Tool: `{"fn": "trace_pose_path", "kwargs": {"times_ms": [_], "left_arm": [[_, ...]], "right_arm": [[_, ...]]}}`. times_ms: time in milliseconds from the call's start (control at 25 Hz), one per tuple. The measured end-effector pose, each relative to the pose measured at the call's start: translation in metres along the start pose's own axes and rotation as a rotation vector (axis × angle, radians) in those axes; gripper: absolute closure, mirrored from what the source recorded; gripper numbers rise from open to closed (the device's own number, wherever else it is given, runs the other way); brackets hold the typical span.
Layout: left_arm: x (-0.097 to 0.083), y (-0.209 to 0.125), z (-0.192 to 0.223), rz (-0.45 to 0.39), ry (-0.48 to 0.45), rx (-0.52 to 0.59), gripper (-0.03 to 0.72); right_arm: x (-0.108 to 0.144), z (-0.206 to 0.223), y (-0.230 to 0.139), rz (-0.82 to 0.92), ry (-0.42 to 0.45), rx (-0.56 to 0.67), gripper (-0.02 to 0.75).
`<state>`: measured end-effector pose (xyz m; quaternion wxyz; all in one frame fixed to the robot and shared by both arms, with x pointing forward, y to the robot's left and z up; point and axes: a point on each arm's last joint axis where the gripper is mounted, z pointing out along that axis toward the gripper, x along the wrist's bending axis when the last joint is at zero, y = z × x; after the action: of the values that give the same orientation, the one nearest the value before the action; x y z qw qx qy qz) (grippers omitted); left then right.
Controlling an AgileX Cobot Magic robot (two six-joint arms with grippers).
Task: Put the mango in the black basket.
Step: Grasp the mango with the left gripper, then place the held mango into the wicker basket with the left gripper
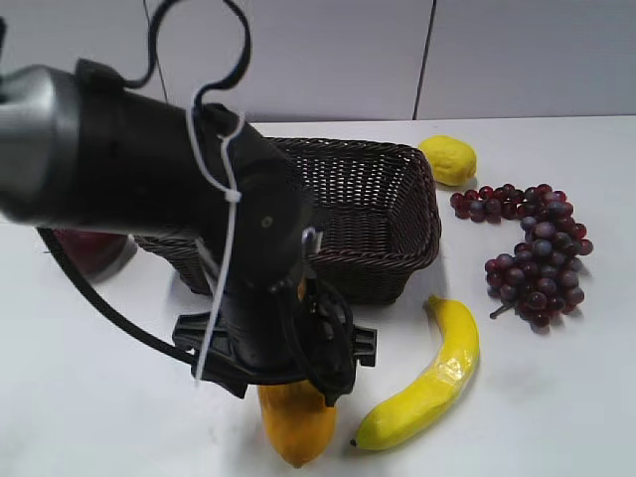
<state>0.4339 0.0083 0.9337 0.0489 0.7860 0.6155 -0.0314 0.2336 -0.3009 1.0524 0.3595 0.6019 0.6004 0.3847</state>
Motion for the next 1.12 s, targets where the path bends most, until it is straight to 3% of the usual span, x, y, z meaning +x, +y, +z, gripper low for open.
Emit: {"fn": "trace_pose_path", "kwargs": {"times_ms": [560, 760, 960, 1120], "left_arm": [[-0.002, 0.005, 0.036, -0.017, 0.016, 0.019, 0.035], [-0.002, 0.005, 0.038, -0.018, 0.018, 0.023, 0.11], [-0.001, 0.003, 0.02, -0.004, 0.017, 0.009, 0.11], [0.003, -0.002, -0.02, 0.02, 0.004, -0.034, 0.11]], "right_arm": [[0.0, 0.0, 0.0, 0.001, 0.001, 0.0, 0.258], [0.0, 0.0, 0.0, 0.001, 0.002, 0.0, 0.258], [0.0, 0.0, 0.0, 0.002, 0.004, 0.0, 0.258], [0.0, 0.0, 0.0, 0.002, 0.004, 0.0, 0.258]]}}
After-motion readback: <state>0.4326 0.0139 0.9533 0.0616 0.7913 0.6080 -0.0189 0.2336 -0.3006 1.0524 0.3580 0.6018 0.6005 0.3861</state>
